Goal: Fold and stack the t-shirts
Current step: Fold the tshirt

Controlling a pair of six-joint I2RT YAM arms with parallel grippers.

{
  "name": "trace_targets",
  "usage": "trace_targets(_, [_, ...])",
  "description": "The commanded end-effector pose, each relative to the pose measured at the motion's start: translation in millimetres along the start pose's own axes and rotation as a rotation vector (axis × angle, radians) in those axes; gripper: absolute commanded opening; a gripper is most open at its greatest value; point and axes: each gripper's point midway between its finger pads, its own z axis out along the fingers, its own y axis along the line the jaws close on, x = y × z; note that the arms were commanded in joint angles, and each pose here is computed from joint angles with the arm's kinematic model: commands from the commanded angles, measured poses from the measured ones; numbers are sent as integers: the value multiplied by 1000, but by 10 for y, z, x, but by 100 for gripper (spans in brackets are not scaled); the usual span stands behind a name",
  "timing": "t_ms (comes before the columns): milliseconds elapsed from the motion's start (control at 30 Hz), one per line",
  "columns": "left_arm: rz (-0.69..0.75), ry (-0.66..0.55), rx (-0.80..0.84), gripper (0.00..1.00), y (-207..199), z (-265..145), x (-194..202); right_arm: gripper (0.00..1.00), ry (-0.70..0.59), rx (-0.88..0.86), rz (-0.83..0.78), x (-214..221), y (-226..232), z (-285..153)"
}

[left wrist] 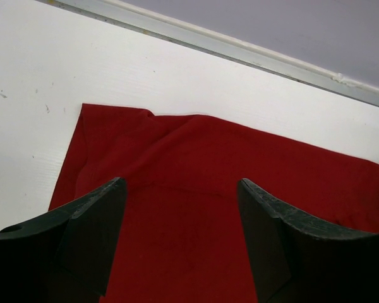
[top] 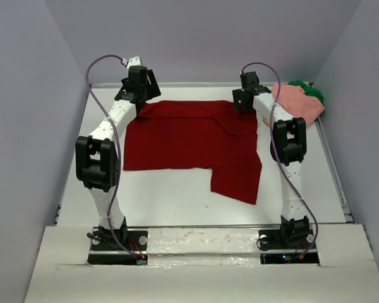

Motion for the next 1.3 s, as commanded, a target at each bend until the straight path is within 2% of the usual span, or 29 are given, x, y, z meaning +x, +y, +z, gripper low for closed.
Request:
trace_targets(0, [-8, -79, 53, 80, -157, -197, -354, 92, -158, -26, -28, -635, 33, -377])
trace_targets(167, [-13, -75, 67, 80, -192, -165, -345, 91, -196, -67, -61, -792, 147, -554])
trace_targets(233, [-12, -74, 67, 80, -205, -165, -337, 83, -197, -102, -62, -792, 210, -558])
trace_targets(267, [-11, -75, 68, 80, -207, -167, -343, 42, -188, -127, -67, -765, 259, -544])
trace_targets(333, [-10, -74, 66, 80, -201, -164, -338, 0, -167, -144, -67, -712, 313, -480])
trace_targets(500, [-4, -77, 55, 80, -181, -153, -339, 0, -145, -202, -58, -619, 445, -419])
trace_targets(1000, [16, -89, 35, 80, -141, -176, -378, 0, -134, -166, -73, -579, 461, -184])
trace_targets(1267, [15, -73, 47, 80, -160, -135, -317, 0, -111, -49, -63, -535, 227, -100])
